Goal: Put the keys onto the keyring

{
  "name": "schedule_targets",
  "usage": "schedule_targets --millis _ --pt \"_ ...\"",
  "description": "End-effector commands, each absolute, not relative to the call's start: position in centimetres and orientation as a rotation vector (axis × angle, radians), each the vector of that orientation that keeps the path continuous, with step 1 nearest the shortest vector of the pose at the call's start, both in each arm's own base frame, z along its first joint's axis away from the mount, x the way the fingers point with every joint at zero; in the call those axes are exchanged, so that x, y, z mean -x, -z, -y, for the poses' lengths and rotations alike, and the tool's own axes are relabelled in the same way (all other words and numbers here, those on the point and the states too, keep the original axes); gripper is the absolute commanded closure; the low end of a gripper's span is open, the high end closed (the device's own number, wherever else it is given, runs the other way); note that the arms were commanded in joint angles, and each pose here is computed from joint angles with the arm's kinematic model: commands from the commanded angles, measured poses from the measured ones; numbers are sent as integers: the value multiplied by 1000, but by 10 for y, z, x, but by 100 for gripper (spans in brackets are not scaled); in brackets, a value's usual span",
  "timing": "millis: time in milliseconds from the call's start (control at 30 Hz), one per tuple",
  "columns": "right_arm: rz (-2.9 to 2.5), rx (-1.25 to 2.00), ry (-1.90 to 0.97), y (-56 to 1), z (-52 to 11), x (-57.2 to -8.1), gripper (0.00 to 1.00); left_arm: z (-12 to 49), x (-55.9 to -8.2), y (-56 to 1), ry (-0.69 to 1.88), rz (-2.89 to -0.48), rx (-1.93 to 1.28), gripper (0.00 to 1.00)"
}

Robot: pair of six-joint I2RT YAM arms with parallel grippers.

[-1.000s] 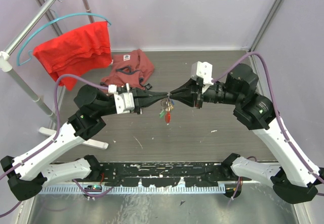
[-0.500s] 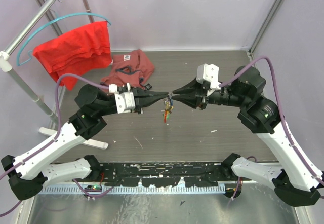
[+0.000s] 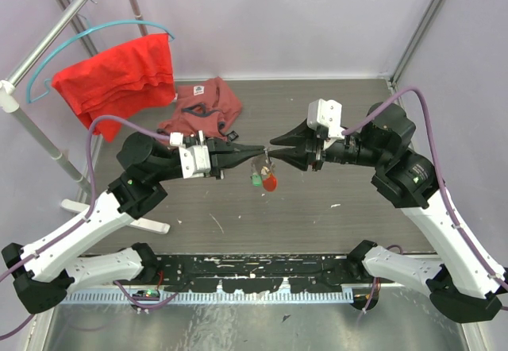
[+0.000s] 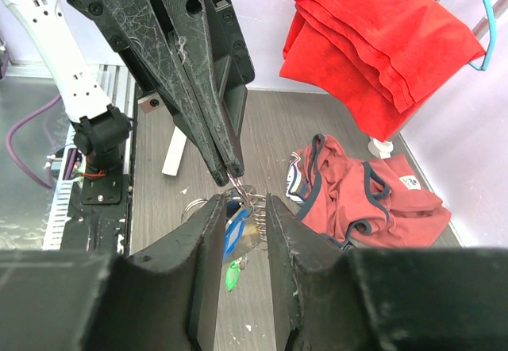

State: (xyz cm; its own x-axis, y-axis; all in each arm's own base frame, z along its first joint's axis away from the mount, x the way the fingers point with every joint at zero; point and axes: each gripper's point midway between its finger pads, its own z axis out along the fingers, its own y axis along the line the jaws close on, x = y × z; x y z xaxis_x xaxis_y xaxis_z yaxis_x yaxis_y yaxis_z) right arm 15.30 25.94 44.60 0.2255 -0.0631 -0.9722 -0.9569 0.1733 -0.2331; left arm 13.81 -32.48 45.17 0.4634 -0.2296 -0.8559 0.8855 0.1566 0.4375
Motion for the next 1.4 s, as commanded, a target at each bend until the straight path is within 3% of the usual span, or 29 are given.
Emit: schedule_targets --millis 0,467,733,900,1133,1367 --pt "-1074 1201 -879 -461 -260 -150 67 321 -129 -470 917 -643 -1112 100" --pt "-1058 1235 -940 -461 -266 -143 75 322 -127 -470 937 -637 -1113 100" --pt "-1044 1219 -927 -469 -262 -141 98 323 -128 -468 938 -647 -1112 100" --pt "-1076 1199 -890 -470 -257 -145 99 323 -129 -464 946 -688 -1121 100" --pt "-1275 1193 -775 -451 -247 -167 99 319 -142 -455 894 -825 -1126 67" --pt "-1487 1216 -717 -417 -243 -182 99 308 -160 -430 806 -1013 -1139 55"
